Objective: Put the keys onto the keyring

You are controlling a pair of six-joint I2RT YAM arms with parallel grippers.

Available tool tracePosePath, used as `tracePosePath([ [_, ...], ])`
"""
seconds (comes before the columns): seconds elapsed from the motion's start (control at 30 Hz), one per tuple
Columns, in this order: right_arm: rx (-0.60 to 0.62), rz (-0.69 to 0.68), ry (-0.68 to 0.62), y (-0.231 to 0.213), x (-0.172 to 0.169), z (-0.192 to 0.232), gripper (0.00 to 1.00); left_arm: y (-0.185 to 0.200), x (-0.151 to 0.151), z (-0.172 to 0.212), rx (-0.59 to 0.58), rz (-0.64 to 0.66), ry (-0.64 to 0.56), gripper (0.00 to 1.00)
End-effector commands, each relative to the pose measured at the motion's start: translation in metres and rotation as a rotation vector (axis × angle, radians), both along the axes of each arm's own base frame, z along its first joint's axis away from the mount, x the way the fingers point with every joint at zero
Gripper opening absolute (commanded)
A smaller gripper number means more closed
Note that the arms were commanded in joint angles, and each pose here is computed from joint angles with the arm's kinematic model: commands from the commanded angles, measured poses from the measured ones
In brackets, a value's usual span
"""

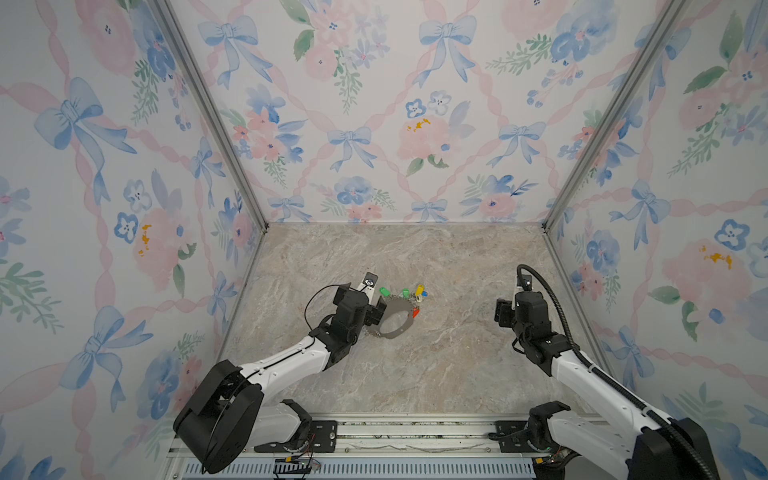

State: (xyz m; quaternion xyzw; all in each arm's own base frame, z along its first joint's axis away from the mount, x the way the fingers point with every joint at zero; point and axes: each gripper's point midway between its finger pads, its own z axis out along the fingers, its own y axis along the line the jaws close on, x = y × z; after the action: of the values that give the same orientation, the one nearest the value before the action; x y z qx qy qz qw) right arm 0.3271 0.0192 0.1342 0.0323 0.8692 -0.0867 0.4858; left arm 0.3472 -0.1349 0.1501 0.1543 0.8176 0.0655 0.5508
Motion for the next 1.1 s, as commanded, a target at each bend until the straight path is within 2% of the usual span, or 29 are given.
tracePosePath([
  [0.0, -0.082, -0.018, -0.069, -0.008, 0.019, 0.005, 0.75, 0.056, 0.004, 0.0, -0.037, 0.216, -0.053, 0.98],
  [0.17, -0.126, 0.013, -0.108, -0.003, 0.041, -0.017, 0.75, 0.086, 0.004, -0.004, 0.017, 0.2, -0.142, 0.98],
  [0.23, -0.139, 0.074, -0.093, 0.006, 0.047, -0.02, 0.75, 0.096, 0.003, -0.009, 0.017, 0.183, -0.164, 0.98],
  [0.37, -0.113, 0.189, -0.182, 0.02, 0.057, -0.014, 0.76, 0.114, 0.004, -0.025, -0.093, 0.162, -0.193, 0.98],
  [0.43, -0.071, 0.278, -0.196, 0.029, 0.06, -0.02, 0.76, 0.115, 0.007, -0.021, -0.095, 0.141, -0.225, 0.98],
  [0.47, -0.046, 0.268, -0.224, 0.025, 0.065, -0.018, 0.76, 0.115, 0.011, -0.02, -0.109, 0.119, -0.222, 0.98],
  [0.53, 0.033, 0.247, -0.187, 0.01, 0.065, -0.024, 0.76, 0.116, 0.02, -0.023, -0.13, 0.125, -0.195, 0.98],
  [0.63, 0.114, 0.271, -0.289, 0.005, 0.069, -0.03, 0.77, 0.102, 0.022, -0.034, -0.185, 0.018, -0.17, 0.98],
  [0.67, 0.104, 0.266, -0.214, 0.003, 0.067, -0.036, 0.78, 0.109, 0.021, -0.029, -0.208, 0.042, -0.223, 0.98],
  [0.7, 0.104, 0.26, -0.195, 0.003, 0.07, -0.037, 0.98, 0.123, 0.018, -0.039, -0.24, 0.11, -0.204, 0.98],
  [0.77, 0.107, 0.148, -0.238, -0.015, 0.074, -0.035, 0.97, 0.138, 0.025, -0.037, -0.275, 0.16, -0.243, 0.98],
  [0.8, 0.099, 0.126, -0.204, -0.019, 0.072, -0.038, 0.97, 0.141, 0.03, -0.045, -0.284, 0.182, -0.171, 0.98],
  [0.93, 0.046, 0.094, -0.22, -0.018, 0.072, -0.037, 0.97, 0.138, 0.03, -0.044, -0.253, 0.183, -0.195, 0.98],
  [1.07, 0.051, 0.097, -0.213, -0.018, 0.072, -0.037, 0.97, 0.138, 0.03, -0.043, -0.252, 0.188, -0.196, 0.98],
])
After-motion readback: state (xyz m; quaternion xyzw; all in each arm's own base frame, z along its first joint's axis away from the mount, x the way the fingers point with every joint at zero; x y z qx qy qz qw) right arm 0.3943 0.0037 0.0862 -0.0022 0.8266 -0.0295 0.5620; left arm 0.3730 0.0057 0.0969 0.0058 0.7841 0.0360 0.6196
